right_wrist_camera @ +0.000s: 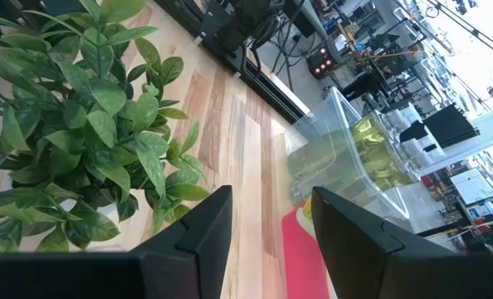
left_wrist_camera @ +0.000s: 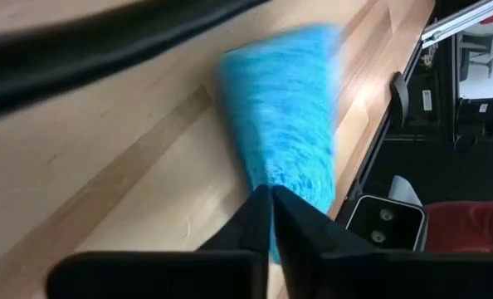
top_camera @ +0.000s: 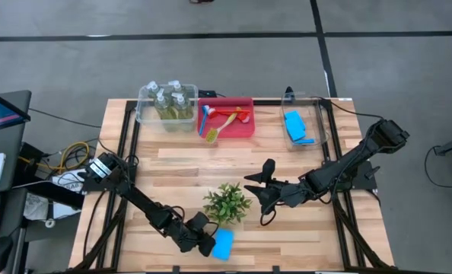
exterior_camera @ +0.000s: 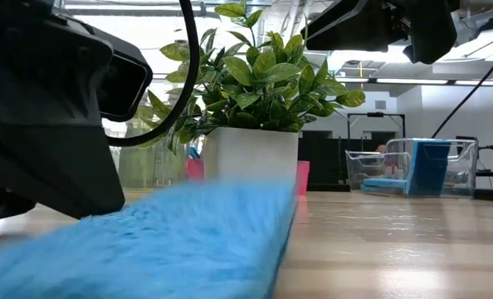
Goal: Pick & Place Kitchen Sink Supplies
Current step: Put the blue sponge into the transparent bin
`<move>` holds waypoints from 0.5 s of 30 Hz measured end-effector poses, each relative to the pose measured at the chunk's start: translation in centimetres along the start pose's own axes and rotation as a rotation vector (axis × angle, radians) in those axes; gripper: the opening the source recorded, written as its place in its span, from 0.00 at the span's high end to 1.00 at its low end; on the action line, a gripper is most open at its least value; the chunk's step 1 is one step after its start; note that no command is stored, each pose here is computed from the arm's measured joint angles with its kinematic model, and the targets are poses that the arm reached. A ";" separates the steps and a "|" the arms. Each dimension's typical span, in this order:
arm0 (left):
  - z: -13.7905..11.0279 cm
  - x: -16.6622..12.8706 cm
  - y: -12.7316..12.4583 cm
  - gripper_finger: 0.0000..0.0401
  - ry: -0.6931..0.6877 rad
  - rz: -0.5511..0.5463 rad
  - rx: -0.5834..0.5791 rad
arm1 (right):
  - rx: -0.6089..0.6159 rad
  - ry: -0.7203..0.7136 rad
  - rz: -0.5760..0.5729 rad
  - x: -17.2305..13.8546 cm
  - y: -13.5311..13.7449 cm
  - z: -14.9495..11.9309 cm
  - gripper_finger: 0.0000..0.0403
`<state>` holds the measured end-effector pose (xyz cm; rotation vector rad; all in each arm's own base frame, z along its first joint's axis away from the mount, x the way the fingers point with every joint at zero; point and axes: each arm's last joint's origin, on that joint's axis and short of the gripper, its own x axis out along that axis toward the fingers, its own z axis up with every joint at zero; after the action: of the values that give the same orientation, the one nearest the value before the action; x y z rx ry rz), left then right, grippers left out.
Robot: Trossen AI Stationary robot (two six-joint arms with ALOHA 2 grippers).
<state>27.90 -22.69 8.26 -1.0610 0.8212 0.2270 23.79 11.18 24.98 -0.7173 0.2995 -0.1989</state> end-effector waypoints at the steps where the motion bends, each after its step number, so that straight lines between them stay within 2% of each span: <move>1: 0.0 0.0 0.0 0.97 0.003 0.000 0.001 | 0.000 0.000 0.000 0.0 0.0 0.0 0.61; 12: -1.1 -0.7 -0.3 0.99 -0.030 -0.013 -0.008 | 0.000 0.000 0.000 0.0 0.0 0.0 0.61; 15: -1.5 -1.6 0.0 0.99 -0.062 0.029 0.037 | 0.000 0.000 0.000 0.0 0.0 0.0 0.61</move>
<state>26.01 -23.62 9.01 -1.0032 0.7820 0.2670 23.79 11.19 24.97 -0.7174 0.2993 -0.1986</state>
